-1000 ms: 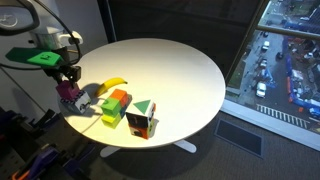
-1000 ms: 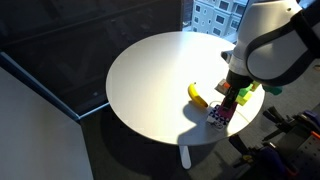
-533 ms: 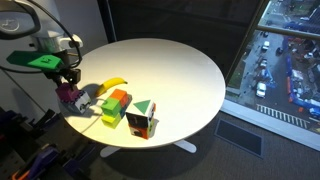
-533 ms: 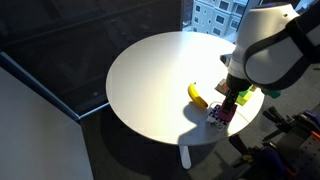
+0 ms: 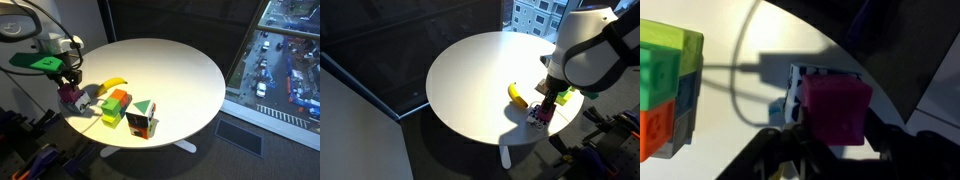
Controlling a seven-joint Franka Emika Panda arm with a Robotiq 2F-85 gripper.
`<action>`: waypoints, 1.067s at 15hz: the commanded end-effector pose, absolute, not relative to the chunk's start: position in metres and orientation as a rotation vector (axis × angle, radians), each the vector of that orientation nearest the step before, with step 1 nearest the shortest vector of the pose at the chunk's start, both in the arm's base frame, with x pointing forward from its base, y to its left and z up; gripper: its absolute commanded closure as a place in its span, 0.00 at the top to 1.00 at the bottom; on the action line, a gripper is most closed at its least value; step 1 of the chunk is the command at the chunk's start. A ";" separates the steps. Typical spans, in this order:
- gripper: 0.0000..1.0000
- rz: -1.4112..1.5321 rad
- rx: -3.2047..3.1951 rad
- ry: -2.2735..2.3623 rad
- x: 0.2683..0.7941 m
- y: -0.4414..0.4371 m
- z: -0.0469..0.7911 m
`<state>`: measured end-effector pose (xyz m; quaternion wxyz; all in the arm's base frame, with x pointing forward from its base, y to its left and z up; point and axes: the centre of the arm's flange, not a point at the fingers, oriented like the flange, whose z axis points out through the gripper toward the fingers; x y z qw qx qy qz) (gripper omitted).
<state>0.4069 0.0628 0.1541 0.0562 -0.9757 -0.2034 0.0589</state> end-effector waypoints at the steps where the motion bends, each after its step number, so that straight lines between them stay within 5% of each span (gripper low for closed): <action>1: 0.80 0.155 -2.963 -0.621 0.410 0.061 0.151; 3: 0.82 0.160 -2.962 -0.619 0.409 0.060 0.149; 6: 1.00 0.167 -2.961 -0.621 0.409 0.060 0.148; 16: 1.00 0.167 -2.951 -0.611 0.408 0.054 0.176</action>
